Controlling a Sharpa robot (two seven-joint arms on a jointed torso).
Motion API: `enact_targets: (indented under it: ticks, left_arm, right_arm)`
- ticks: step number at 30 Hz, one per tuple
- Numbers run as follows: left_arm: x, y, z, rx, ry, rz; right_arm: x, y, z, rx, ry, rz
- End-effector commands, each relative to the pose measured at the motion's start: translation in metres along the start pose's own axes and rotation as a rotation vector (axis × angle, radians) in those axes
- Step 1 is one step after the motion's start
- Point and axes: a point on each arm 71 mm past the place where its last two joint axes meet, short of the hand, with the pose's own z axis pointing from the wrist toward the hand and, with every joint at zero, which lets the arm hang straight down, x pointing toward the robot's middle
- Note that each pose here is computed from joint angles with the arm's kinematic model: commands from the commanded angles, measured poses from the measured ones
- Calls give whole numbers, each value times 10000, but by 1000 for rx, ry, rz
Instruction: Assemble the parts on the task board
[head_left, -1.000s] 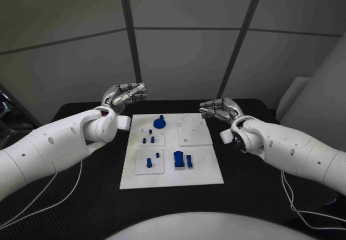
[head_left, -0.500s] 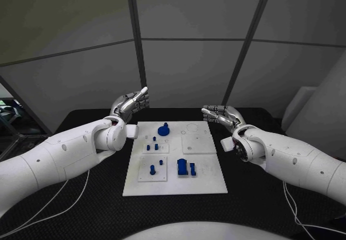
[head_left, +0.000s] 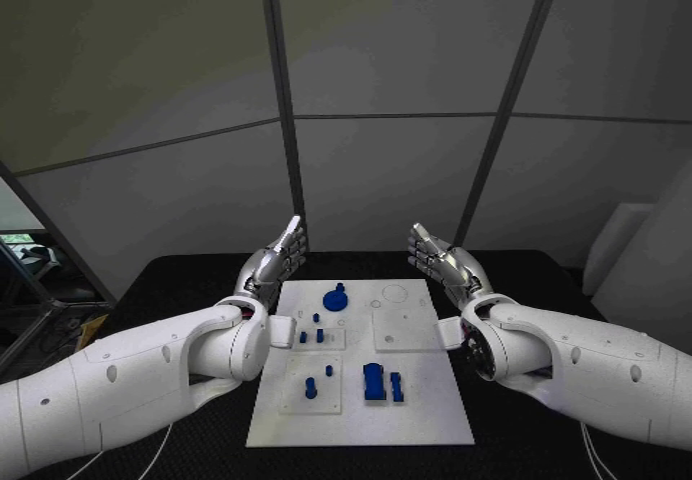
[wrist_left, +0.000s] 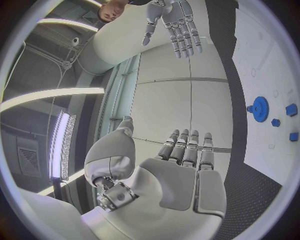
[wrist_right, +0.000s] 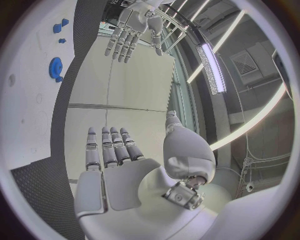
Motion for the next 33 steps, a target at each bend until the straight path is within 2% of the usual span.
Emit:
enact_targets:
  ticks: [1, 5, 33]
  left_arm:
    - [-24, -74, -56, 48, -115, 56]
    - [3, -86, -95, 50, -121, 63]
    - [3, -86, -95, 50, -121, 63]
  right_arm:
    - [-70, 64, -57, 0, -156, 34]
    - [-56, 93, -95, 3, -168, 40]
    - [-56, 93, -96, 4, -168, 40]
